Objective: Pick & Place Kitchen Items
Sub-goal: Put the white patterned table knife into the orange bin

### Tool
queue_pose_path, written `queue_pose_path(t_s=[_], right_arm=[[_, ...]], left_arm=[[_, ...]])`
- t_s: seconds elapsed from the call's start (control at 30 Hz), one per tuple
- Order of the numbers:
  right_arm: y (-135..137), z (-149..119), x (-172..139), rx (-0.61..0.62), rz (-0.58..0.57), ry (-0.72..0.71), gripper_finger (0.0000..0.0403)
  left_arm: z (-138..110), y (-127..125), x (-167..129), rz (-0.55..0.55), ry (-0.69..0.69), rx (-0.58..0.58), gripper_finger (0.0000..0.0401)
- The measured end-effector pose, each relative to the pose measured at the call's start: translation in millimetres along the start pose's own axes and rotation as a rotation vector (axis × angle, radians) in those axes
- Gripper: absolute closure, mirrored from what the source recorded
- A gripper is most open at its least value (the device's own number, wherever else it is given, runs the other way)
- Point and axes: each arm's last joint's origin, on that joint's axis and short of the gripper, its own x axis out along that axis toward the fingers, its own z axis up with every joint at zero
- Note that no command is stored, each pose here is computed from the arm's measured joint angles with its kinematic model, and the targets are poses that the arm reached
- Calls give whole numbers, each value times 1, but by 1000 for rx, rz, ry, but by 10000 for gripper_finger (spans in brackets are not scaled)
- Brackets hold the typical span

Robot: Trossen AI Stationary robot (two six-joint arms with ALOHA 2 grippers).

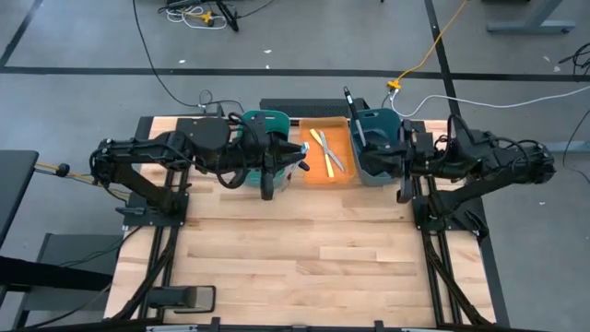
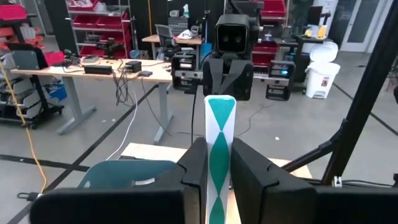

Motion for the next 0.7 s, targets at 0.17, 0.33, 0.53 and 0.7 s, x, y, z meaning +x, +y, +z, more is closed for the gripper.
queue_pose_path(t_s=[0.17, 0.33, 0.53, 0.7], right_arm=[[1, -2, 3, -5, 0, 10, 397], [4, -6, 12, -11, -1, 31, 396], [9, -12, 27, -17, -1, 47, 396], [13, -17, 38, -7, -2, 64, 396]], left_arm=[[0, 0, 0, -10, -2, 0, 349], [1, 0, 0, -18, -7, -3, 349], [-1, -3, 9, -54, -44, -6, 350], [-7, -7, 23, -83, -55, 3, 350]])
